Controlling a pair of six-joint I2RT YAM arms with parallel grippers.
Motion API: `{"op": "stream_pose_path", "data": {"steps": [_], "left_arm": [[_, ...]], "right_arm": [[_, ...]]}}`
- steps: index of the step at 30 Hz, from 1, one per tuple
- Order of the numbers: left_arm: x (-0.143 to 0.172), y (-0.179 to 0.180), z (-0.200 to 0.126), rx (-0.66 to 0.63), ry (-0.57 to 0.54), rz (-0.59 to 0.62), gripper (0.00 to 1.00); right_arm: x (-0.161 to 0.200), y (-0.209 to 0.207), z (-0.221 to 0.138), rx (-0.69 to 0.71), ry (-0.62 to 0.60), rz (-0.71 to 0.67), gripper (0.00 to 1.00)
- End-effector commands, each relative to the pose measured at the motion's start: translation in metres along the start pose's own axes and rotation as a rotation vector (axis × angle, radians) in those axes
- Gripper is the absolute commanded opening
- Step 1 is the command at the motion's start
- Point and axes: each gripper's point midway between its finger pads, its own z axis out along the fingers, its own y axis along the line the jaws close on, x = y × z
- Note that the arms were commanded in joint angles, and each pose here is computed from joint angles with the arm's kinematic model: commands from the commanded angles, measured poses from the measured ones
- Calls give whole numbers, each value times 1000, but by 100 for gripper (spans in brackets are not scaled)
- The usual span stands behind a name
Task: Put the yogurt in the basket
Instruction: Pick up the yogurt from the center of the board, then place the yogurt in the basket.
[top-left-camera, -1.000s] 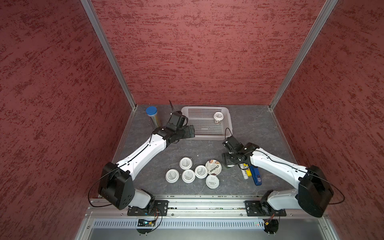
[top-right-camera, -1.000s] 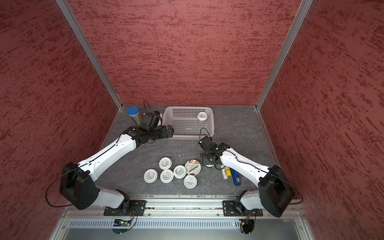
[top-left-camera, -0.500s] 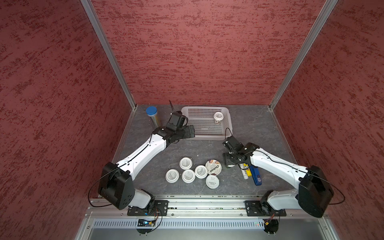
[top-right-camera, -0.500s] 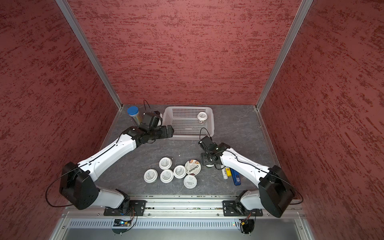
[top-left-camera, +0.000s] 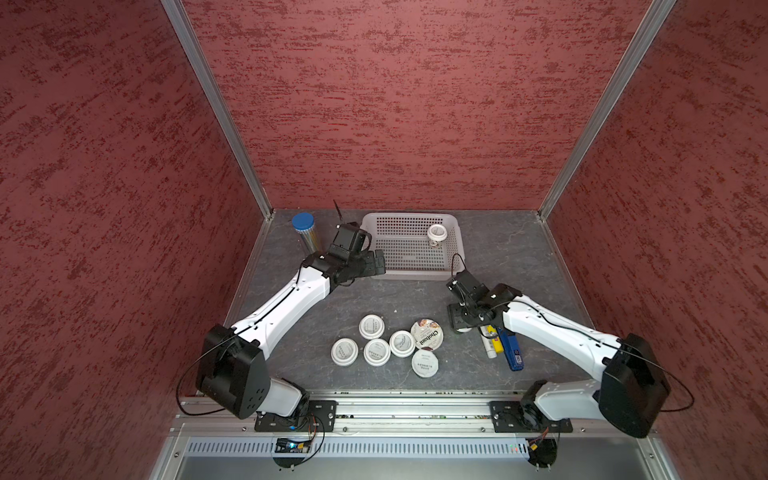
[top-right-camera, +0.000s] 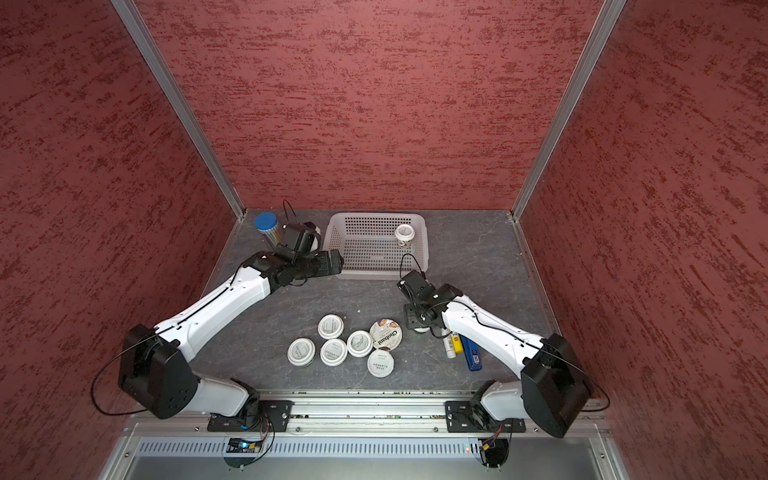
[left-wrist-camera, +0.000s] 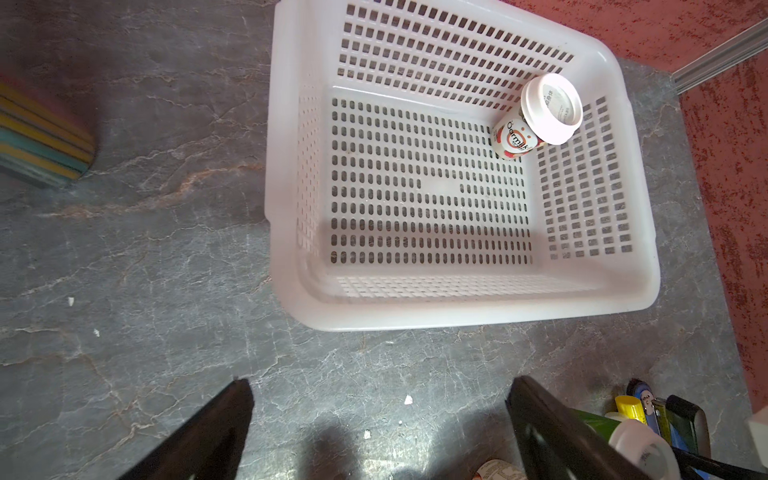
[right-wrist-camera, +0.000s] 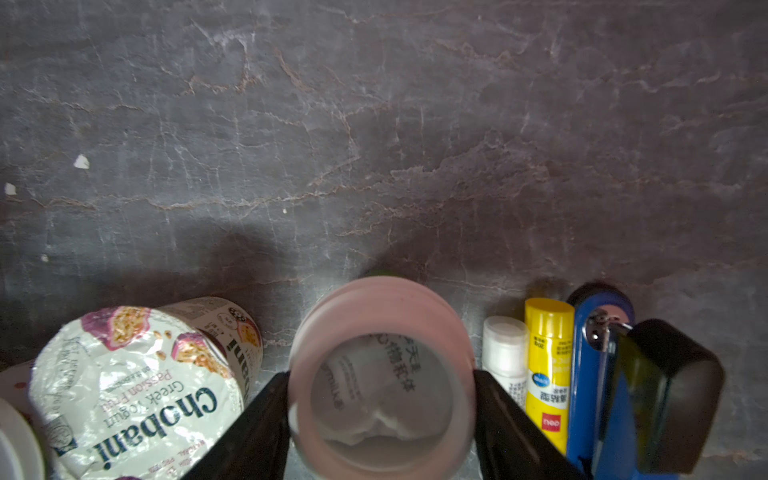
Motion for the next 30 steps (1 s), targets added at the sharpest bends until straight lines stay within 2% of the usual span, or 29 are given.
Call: {"op": "stream_pose_path", "data": {"steps": [1,12,18,24,30], "left_arm": [[-2,-2,-7,21,8,0,100],[-1,3,-15,16,15,5,100],[-3,3,-13,27,15,-8,100],[-8,8,-12,45,18,-46,100],[-10,14,-10,46,25,-68,100]], "right_arm": [[-23,-3,-19,14,-64,-2,68],[-93,13,-68,-6,-162,-63,68],[-151,27,-72,-12,-209,-89,68],[-209,42,-51,-27,-251,-81,68],[-237,43,-8,-19,-215,-64,68]]}}
